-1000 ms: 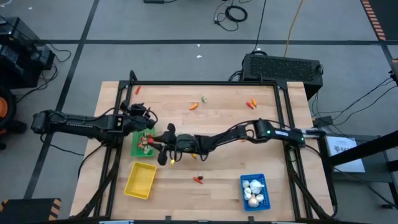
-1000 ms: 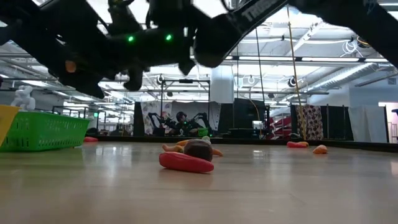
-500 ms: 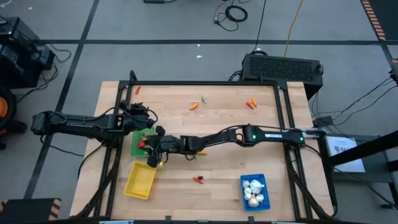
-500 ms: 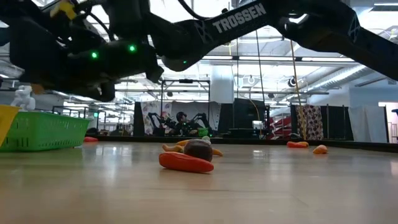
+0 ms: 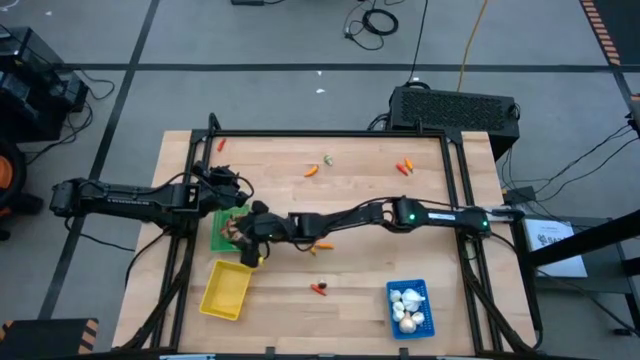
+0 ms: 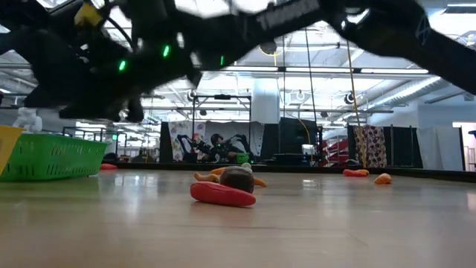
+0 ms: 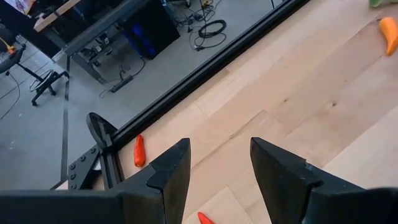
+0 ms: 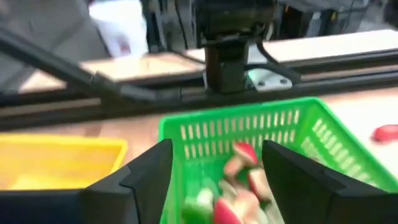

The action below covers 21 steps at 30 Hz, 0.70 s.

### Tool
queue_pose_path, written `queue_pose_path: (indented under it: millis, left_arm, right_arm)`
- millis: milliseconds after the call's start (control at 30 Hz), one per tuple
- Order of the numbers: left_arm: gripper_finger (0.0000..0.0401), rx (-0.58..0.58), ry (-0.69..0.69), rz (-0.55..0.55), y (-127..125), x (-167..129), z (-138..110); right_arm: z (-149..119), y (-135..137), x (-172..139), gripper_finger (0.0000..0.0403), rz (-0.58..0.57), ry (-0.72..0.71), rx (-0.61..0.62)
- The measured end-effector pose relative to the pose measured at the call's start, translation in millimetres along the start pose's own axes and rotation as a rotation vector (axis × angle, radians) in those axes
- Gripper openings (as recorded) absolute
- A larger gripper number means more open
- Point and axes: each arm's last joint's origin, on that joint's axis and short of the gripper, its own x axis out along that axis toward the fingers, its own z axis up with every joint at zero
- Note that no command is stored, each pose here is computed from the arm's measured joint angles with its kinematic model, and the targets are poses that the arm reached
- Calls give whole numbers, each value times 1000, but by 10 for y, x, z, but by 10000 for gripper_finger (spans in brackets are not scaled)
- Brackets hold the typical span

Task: Sort produce into baskets
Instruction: Adjust the yellow bin

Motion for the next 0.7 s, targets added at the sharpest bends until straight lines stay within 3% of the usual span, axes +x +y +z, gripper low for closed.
queue_pose_path:
  millis: [200,300,467,700]
  left_arm:
    - [176,3,6,-11,-3,0,-5]
    - [176,-8,1,-34,-16,-2,8]
    - [176,-35,-11,-81,-38,-4,42]
    - [176,-39,-17,-129,-58,-8,65]
  right_arm:
    - [608,136,-584,243,3,207,-51]
    - [684,300,-857,239,1,346,-36]
    - [599,655,-1023,232,32,438,-18]
    - [-127,1055,-589,184,109,417,-56]
